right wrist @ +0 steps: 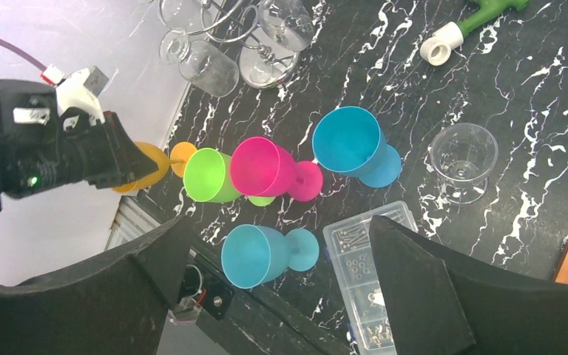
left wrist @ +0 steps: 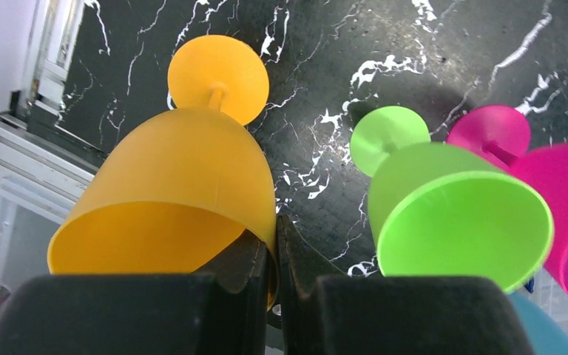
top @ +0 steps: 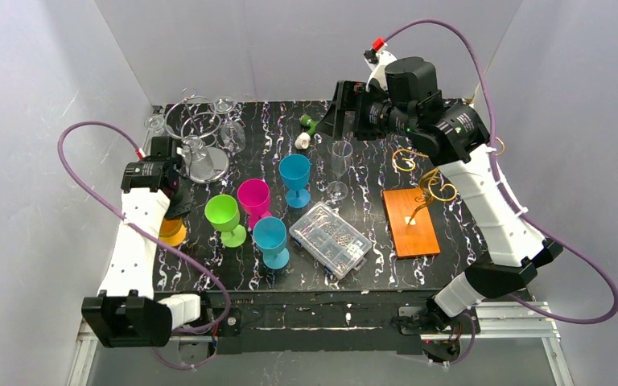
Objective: Take the wine glass off the wine glass rack
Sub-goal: Place the wine glass at the center of the board.
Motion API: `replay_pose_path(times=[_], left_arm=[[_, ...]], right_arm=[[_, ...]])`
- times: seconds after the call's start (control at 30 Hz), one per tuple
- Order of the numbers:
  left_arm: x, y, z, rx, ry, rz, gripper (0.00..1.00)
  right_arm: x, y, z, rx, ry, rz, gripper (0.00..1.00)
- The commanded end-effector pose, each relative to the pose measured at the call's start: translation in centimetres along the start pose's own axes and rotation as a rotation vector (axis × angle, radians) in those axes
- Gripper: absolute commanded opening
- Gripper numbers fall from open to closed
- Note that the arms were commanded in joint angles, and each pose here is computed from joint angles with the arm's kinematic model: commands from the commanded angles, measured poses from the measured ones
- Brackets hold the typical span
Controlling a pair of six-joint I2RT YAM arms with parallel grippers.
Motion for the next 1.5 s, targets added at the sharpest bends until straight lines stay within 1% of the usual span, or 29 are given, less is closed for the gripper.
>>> replay_pose_path(times=[0.0, 0.33, 0.5, 0.7, 0.83, 0.87, 0.9, 0.97, 1.07, 1.17, 1.23, 1.33, 1.47], left_arm=[[-1.1, -2.9, 0.6, 0.035, 0.056, 0.049, 0.00], [-3.8, -6.4, 2.9, 0.000, 0.206, 0.095, 0.00], [-4.8, -7.7, 3.6, -0.010, 0.245, 0.128, 0.00], [-5.0, -8.4, 4.3, 0.001, 0.284, 0.152, 0.00], [-5.2, -8.1, 4.8, 0.003, 0.294, 0.138, 0.12], [-5.2, -8.0, 4.8, 0.000, 0.292, 0.135, 0.18], [-5.3, -7.9, 4.9, -0.004, 0.292, 0.128, 0.21], [-5.3, -7.5, 5.0, -0.007, 0.295, 0.112, 0.30], [-5.5, -7.0, 5.1, -0.004, 0.302, 0.091, 0.35], [-5.6, -6.3, 5.1, 0.007, 0.310, 0.064, 0.44], [-5.6, -5.8, 5.0, 0.026, 0.316, 0.046, 0.55], [-5.6, -5.0, 4.9, 0.056, 0.317, 0.022, 0.68], [-5.7, -3.8, 5.0, 0.076, 0.311, -0.020, 0.80]], right_arm=[[-0.9, 1.0, 0.6, -0.015, 0.032, -0.044, 0.98], [-1.1, 0.7, 0.6, 0.001, 0.054, -0.005, 0.98], [-0.9, 0.1, 0.6, -0.004, 0.061, 0.018, 0.98], [-1.0, -0.2, 0.6, -0.009, 0.070, 0.026, 0.98], [-1.0, -0.4, 0.7, -0.017, 0.071, 0.029, 0.98], [-1.1, -0.4, 0.8, -0.022, 0.071, 0.031, 0.98], [-1.1, -0.5, 0.8, -0.028, 0.071, 0.036, 0.98], [-1.2, -0.5, 1.0, -0.039, 0.071, 0.047, 0.98], [-1.0, -0.6, 0.9, -0.036, 0.075, 0.059, 0.98], [-0.9, -0.6, 0.9, -0.033, 0.077, 0.061, 0.98], [-1.0, -0.5, 0.9, -0.033, 0.078, 0.056, 1.00], [-1.1, -0.3, 0.9, -0.032, 0.078, 0.048, 1.00], [-1.1, -0.2, 0.9, -0.032, 0.077, 0.045, 1.00]])
Point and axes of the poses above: each gripper's point midway between its finger pads, its own y axis back along the fingers, its own z axis along the line the jaws close on, x = y × z, the point moved 8 cm from there along y, back along the fingers, and after that the axes turned 2 degrees about -y, right-handed, at the moved point
